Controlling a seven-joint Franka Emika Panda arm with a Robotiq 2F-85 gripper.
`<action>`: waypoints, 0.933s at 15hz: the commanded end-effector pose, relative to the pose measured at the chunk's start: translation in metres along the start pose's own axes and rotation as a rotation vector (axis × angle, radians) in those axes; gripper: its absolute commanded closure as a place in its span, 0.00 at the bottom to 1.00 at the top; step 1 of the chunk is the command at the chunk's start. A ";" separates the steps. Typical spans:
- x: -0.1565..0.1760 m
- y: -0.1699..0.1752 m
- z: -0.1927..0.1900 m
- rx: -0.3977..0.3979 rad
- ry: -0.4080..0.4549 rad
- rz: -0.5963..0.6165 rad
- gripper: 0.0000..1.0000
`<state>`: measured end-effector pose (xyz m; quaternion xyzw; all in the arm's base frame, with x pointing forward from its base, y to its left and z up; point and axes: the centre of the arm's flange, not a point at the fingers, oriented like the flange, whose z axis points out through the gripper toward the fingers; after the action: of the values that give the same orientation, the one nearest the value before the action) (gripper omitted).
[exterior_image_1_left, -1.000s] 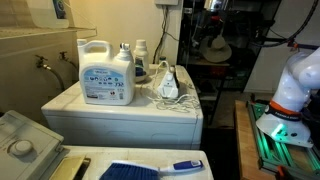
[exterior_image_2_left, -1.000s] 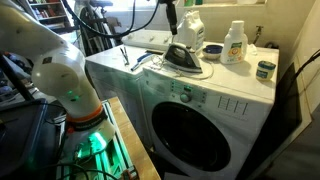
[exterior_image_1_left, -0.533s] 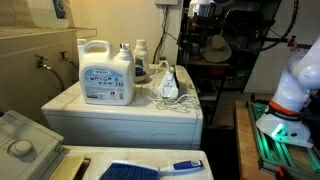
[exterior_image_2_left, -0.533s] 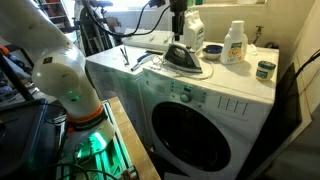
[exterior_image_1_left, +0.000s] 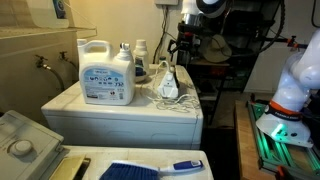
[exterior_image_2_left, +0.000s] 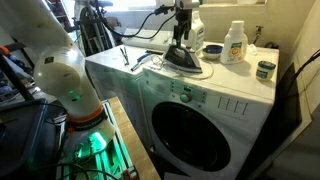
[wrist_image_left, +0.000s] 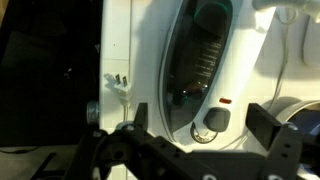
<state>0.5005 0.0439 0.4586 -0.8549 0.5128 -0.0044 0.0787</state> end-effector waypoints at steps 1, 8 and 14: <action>0.005 -0.012 0.016 0.022 -0.023 0.046 0.00; 0.010 -0.019 0.043 -0.033 -0.053 0.048 0.00; 0.013 -0.023 0.057 -0.025 -0.102 0.048 0.13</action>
<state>0.5248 0.0517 0.4090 -0.8473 0.5245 0.0299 0.0783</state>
